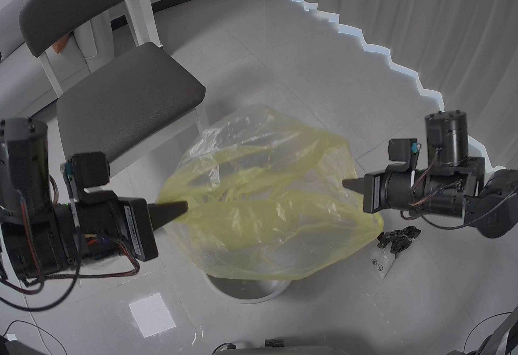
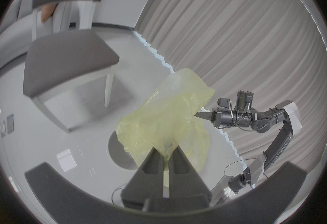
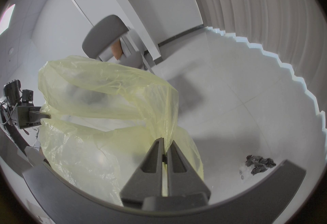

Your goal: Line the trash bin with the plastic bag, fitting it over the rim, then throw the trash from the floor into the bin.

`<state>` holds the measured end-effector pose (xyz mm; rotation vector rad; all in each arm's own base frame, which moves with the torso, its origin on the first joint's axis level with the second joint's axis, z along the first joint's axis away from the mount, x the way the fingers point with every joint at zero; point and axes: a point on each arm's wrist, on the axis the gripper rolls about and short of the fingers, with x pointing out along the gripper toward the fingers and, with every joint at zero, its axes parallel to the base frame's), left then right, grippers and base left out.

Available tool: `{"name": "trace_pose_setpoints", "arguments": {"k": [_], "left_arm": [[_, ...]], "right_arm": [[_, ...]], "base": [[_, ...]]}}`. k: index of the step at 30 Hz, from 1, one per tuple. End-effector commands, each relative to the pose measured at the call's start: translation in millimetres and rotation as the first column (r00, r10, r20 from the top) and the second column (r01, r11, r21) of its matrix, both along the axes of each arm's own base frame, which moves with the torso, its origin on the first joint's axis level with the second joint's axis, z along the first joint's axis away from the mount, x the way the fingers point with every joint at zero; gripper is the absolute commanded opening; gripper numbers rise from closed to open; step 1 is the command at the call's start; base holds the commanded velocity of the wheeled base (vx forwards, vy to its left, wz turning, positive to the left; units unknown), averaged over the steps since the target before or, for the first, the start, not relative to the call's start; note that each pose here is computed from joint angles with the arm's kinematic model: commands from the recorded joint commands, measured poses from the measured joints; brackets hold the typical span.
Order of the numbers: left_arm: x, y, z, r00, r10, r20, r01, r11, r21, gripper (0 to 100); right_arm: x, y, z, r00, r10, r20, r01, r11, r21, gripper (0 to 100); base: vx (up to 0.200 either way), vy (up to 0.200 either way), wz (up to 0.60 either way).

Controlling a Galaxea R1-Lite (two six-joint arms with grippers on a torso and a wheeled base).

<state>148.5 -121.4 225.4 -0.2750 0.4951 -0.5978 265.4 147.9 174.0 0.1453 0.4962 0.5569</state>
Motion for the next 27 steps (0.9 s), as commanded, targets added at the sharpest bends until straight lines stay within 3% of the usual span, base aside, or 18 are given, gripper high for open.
{"name": "trace_pose_setpoints", "arguments": {"k": [1,4,9,15,27], "left_arm": [[17,5,-47,0.985,0.055,-0.163,-0.055,0.998,0.005,0],[30,6,-67,0.98,0.039,-0.195,-0.041,0.999,-0.004,0],[58,12,-78,0.986,0.091,-0.138,-0.097,0.995,-0.034,0],[65,10,-96,0.975,0.099,-0.198,-0.101,0.995,0.0,0],[100,-6,-144,0.97,0.082,-0.23,-0.084,0.996,0.001,0]], "right_arm": [[18,14,-55,0.993,0.007,-0.116,-0.015,0.998,-0.064,0],[29,20,-68,0.994,0.005,-0.105,-0.01,0.999,-0.05,0],[45,29,-97,0.996,0.004,-0.092,-0.008,0.999,-0.043,0],[53,34,-121,0.991,0.011,-0.133,-0.019,0.998,-0.06,0],[64,23,-133,0.99,-0.008,-0.138,0.001,0.999,-0.047,0]], "base": [[0.0,0.0,0.0],[0.0,0.0,0.0],[0.0,0.0,0.0],[0.0,0.0,0.0],[0.0,0.0,0.0]]}}
